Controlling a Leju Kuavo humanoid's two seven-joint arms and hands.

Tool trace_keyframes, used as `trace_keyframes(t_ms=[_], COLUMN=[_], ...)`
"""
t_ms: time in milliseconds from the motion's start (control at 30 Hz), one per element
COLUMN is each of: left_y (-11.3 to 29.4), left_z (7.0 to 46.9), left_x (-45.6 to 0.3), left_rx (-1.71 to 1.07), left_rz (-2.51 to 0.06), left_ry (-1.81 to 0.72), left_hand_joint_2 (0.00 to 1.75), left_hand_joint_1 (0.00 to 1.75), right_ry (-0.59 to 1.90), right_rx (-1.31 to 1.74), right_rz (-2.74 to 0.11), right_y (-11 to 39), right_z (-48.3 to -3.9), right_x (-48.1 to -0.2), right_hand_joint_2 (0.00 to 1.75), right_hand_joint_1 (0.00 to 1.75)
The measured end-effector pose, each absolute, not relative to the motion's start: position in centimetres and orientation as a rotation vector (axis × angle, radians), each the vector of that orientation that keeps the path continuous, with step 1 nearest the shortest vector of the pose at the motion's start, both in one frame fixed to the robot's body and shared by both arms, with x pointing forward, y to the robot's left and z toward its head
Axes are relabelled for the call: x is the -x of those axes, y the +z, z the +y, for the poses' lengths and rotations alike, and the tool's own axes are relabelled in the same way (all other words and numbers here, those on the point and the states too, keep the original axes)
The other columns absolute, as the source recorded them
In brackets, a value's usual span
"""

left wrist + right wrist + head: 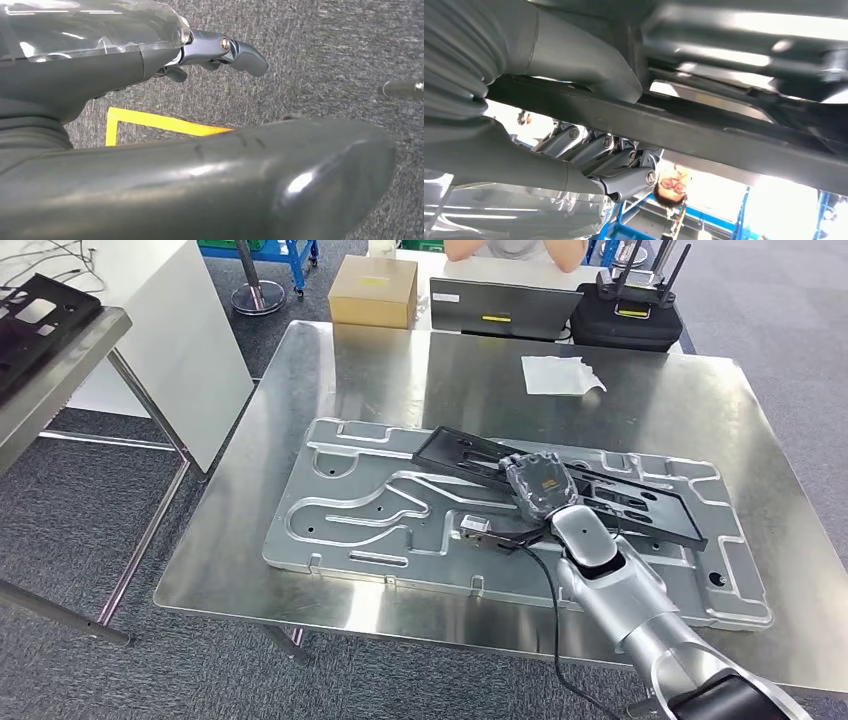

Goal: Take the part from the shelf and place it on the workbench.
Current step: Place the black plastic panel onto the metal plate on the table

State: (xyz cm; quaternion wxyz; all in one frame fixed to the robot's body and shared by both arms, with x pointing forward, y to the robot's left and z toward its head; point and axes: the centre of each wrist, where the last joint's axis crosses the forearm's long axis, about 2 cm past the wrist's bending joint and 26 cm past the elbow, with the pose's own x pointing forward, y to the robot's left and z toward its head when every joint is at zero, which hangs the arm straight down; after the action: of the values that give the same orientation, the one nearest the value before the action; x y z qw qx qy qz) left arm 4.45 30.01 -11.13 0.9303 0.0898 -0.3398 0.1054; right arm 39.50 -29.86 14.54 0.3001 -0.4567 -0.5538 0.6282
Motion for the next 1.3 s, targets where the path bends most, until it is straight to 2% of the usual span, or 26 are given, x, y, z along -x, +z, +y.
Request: trace_keyframes(t_ms=[100,300,600,733,1033,1300], left_y=[-11.1,-11.1,-11.1,-11.1,-11.1,-11.1], left_z=[30.0,30.1,30.1,30.2,30.2,30.2], left_x=[-4.7,-4.9,-4.8,-4.7,-4.5,-4.3], left_rx=[-0.184,-0.207,-0.211,-0.212,-0.219,-0.226], left_rz=[-0.698,-0.7,-0.688,-0.687,-0.68,-0.669], left_ry=[0.215,0.234,0.263,0.274,0.3,0.312], left_hand_joint_2=[0.0,0.0,0.0,0.0,0.0,0.0], left_hand_joint_1=[0.0,0.0,0.0,0.0,0.0,0.0], right_ry=[1.675,1.709,1.686,1.665,1.512,1.002], right_rx=[1.165,1.063,1.041,1.032,0.965,0.554], right_rz=[-1.493,-1.513,-1.541,-1.55,-1.639,-1.9], right_y=[13.8,12.9,13.8,14.1,15.0,19.2], right_z=[-27.8,-24.5,-23.0,-22.9,-22.7,-23.0], right_x=[-39.2,-39.2,-40.4,-40.6,-40.3,-38.9], right_hand_joint_2=[1.75,1.75,1.75,0.0,0.0,0.0], right_hand_joint_1=[0.0,0.0,0.0,0.0,0.0,0.0])
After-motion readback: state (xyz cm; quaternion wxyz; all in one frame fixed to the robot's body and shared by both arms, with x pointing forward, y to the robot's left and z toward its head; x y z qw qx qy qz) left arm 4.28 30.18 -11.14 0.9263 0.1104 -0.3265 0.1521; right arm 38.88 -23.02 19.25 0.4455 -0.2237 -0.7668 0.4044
